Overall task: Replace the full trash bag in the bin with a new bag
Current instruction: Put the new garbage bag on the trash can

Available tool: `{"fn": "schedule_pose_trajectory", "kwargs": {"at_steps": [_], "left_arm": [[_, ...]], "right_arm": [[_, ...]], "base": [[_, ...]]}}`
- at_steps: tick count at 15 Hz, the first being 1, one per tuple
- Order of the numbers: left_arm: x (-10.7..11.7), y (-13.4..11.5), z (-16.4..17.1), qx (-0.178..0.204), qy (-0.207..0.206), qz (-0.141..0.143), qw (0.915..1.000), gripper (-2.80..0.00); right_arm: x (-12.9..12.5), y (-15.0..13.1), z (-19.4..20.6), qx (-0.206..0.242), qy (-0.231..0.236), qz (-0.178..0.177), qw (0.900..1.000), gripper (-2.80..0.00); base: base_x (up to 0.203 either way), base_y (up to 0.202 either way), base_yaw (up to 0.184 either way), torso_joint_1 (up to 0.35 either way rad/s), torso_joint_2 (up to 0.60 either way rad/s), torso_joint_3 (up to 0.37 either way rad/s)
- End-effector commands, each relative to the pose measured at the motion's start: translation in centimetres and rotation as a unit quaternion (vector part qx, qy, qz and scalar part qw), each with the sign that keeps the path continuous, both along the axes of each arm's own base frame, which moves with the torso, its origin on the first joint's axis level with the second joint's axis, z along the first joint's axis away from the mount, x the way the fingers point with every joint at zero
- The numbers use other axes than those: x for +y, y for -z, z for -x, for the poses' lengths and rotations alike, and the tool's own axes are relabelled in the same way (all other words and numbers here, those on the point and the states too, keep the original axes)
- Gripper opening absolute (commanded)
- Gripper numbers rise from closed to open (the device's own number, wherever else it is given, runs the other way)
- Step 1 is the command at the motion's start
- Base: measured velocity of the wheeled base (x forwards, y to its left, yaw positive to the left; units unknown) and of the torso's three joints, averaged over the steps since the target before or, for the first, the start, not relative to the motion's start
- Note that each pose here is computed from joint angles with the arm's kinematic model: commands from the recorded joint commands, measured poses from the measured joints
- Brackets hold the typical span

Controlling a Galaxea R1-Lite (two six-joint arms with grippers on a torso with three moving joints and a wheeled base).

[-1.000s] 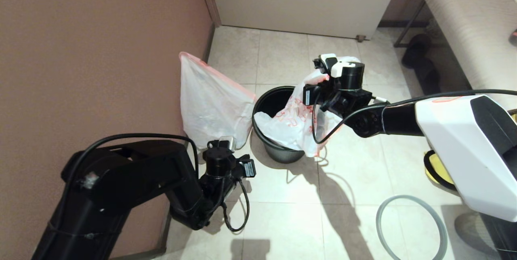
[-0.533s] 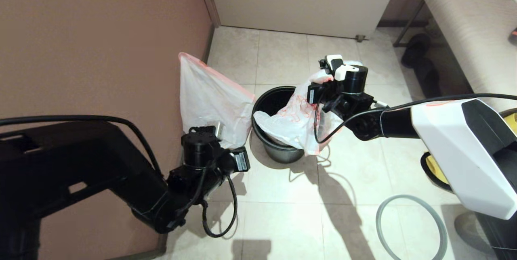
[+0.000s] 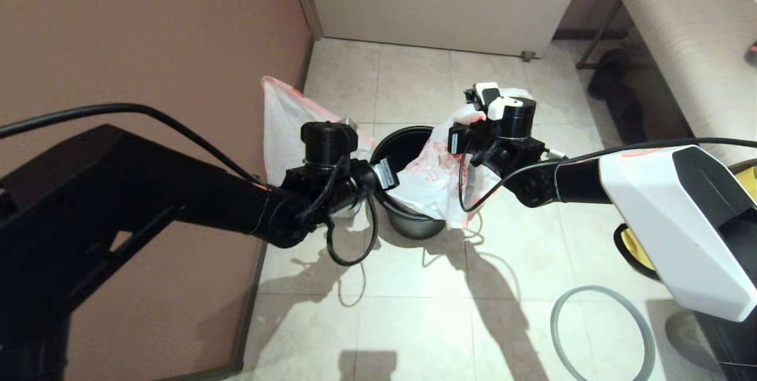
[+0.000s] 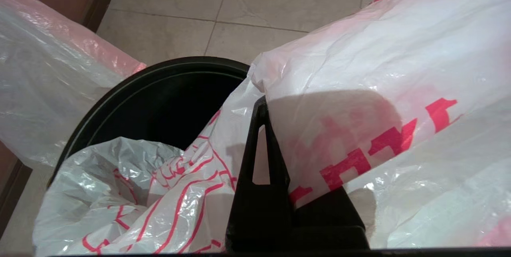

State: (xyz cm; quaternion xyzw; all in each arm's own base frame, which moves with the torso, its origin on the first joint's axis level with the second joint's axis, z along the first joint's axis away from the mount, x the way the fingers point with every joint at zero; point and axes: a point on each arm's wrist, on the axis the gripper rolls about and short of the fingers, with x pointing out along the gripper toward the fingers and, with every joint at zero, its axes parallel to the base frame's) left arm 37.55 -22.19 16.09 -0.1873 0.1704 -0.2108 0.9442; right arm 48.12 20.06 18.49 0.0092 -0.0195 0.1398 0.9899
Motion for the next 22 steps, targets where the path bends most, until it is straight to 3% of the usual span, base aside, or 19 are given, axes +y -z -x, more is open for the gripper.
{"fn": "schedule_pose_trajectory", "kwargs": {"at_steps": [1,3,7,8,9,12,15,17,20,22], "left_arm": [[-1.5,2.1,-2.3,0.042,0.0,-0.02,0.9989,-2.8],[-2.5,3.8,-3.8,0.111,0.004,-0.052,0.9925,-2.8],[-3.2,5.4,-5.5,0.201,0.021,-0.061,0.9774,-2.8],[-3.4,6.2,-5.9,0.205,0.02,-0.062,0.9765,-2.8],[-3.7,7.1,-6.6,0.195,0.019,-0.058,0.9788,-2.8],[-4.1,8.9,-9.3,0.082,-0.001,-0.002,0.9967,-2.8],[-3.5,12.5,-10.7,0.07,-0.02,0.002,0.9973,-2.8],[-2.8,12.5,-11.5,0.031,-0.033,0.023,0.9987,-2.8],[-3.5,10.9,-10.4,0.031,-0.049,0.017,0.9982,-2.8],[-4.2,8.4,-8.7,0.035,-0.05,0.01,0.9981,-2.8]], "right_arm": [[-0.2,0.0,-0.1,-0.002,0.002,-0.001,1.0,-2.8],[-0.6,0.0,-0.3,-0.001,0.006,-0.002,1.0,-2.8],[-1.3,0.3,-0.7,0.001,0.013,-0.002,1.0,-2.8],[-1.4,0.3,-0.7,0.001,0.012,-0.002,1.0,-2.8],[-1.4,0.1,-0.6,-0.001,0.01,-0.004,1.0,-2.8],[-1.0,0.1,-0.4,-0.005,0.006,-0.005,1.0,-2.8],[0.0,0.9,-0.1,0.009,-0.005,-0.012,1.0,-2.8],[0.8,1.7,0.0,0.022,-0.018,-0.012,1.0,-2.8],[1.4,2.6,-0.1,0.028,-0.023,-0.009,0.999,-2.8],[1.3,2.2,-0.1,0.022,-0.022,-0.012,0.999,-2.8]], "base": [[0.0,0.0,0.0,0.0,0.0,0.0],[0.0,0.0,0.0,0.0,0.0,0.0],[0.0,0.0,0.0,0.0,0.0,0.0],[0.0,0.0,0.0,0.0,0.0,0.0],[0.0,0.0,0.0,0.0,0.0,0.0],[0.0,0.0,0.0,0.0,0.0,0.0],[0.0,0.0,0.0,0.0,0.0,0.0],[0.0,0.0,0.0,0.0,0.0,0.0],[0.0,0.0,0.0,0.0,0.0,0.0],[0.0,0.0,0.0,0.0,0.0,0.0]]}}
